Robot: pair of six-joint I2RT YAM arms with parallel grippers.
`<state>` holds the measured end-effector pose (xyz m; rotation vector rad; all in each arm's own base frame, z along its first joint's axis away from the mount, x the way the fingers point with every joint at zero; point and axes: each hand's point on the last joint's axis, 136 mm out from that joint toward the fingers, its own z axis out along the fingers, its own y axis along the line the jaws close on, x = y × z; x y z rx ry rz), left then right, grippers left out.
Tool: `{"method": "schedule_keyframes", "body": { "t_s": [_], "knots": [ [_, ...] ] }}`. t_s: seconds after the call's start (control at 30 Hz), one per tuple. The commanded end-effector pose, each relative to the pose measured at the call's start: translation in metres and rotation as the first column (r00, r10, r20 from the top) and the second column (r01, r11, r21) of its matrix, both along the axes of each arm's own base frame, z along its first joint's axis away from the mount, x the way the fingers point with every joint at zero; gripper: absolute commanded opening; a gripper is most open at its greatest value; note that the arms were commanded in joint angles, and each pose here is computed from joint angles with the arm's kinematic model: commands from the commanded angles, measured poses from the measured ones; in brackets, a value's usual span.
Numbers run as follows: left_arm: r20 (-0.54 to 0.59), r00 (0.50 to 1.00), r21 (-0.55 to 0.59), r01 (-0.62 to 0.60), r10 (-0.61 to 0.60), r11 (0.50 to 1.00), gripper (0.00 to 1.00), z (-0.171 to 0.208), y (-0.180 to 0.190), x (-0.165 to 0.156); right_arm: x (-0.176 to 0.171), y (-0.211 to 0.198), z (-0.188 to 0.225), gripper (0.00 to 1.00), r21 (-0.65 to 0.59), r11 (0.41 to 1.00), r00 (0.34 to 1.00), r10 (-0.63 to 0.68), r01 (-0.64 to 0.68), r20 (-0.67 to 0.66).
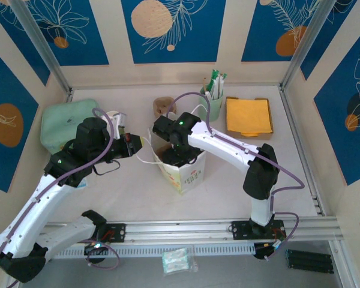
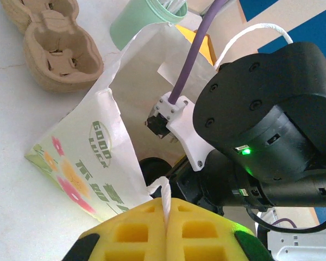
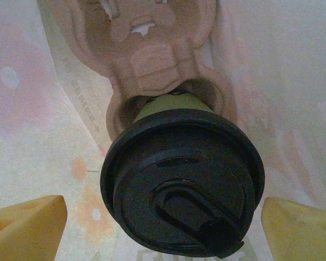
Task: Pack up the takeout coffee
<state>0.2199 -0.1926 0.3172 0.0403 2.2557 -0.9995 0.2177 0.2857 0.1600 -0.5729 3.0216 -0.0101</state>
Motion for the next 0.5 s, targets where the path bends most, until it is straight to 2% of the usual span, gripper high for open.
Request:
{"method": "schedule_keyframes", "body": {
  "t_s": [0.0, 0.47],
  "knots": [
    [0.032, 0.999, -0.002, 0.016, -0.016, 1.000, 0.00, 0.005, -0.003, 0.001, -0.005, 0.002, 0.011, 0.93, 0.002, 1.000, 1.000, 0.023, -0.023, -0.010],
    [0.029, 1.000, 0.014, 0.010, -0.011, 1.000, 0.00, 0.001, -0.002, 0.002, -0.005, 0.008, 0.036, 0.94, 0.033, 0.999, 0.999, 0.042, -0.043, 0.032]
  ]
}}
